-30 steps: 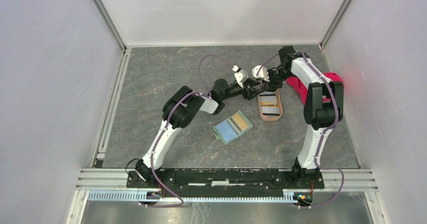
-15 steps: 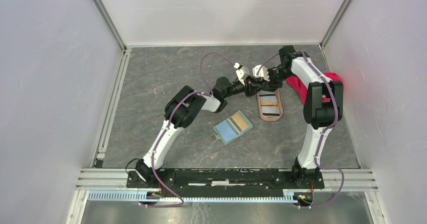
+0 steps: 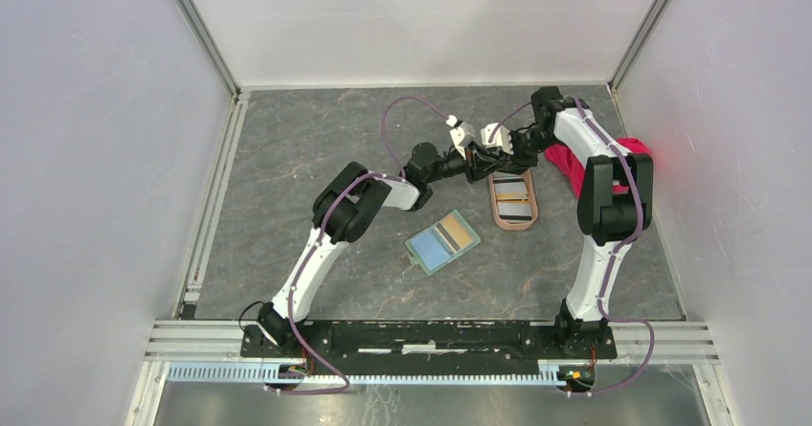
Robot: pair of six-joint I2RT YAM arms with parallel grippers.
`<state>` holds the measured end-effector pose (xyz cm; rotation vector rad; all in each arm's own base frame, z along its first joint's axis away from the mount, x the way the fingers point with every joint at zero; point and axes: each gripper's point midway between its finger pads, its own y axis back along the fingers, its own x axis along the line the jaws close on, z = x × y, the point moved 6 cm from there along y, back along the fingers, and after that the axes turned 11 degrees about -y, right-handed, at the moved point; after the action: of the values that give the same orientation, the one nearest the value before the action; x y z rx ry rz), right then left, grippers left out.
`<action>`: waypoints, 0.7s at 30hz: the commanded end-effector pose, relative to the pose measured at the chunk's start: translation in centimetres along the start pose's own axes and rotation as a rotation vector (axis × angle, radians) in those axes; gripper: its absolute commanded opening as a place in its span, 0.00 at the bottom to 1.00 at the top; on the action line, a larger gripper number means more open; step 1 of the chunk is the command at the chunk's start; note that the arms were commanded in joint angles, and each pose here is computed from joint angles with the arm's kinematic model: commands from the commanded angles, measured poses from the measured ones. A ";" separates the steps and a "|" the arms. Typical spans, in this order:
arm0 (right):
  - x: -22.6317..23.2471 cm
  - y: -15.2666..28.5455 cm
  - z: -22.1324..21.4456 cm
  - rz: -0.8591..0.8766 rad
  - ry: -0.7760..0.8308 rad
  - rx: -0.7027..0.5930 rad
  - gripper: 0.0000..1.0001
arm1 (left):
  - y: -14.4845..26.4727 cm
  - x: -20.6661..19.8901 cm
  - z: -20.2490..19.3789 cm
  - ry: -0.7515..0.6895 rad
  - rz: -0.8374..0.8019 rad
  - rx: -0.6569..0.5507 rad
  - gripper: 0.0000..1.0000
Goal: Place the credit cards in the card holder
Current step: Pick up the credit card from the storage box.
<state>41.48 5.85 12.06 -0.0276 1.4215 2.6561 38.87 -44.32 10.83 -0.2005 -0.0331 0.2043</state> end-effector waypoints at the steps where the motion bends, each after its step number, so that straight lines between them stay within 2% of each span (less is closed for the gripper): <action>1: 1.4 0.1 0.9 0.109 0.098 -0.069 0.04 | -0.5 -0.6 0.5 0.028 -0.049 -0.015 0.28; 8: 1.3 0.1 0.9 0.109 0.097 -0.069 0.04 | -0.1 -1.0 0.8 0.023 -0.065 -0.027 0.31; 14: 1.3 0.0 0.7 0.111 0.089 -0.066 0.04 | 0.5 -1.6 1.6 0.012 -0.092 -0.081 0.39; 21: 1.2 0.0 0.6 0.109 0.086 -0.064 0.04 | 0.6 -1.6 1.4 0.016 -0.108 -0.072 0.40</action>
<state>41.39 5.84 12.06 -0.0118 1.4249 2.6601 37.86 -43.85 10.98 -0.2317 -0.0198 0.1459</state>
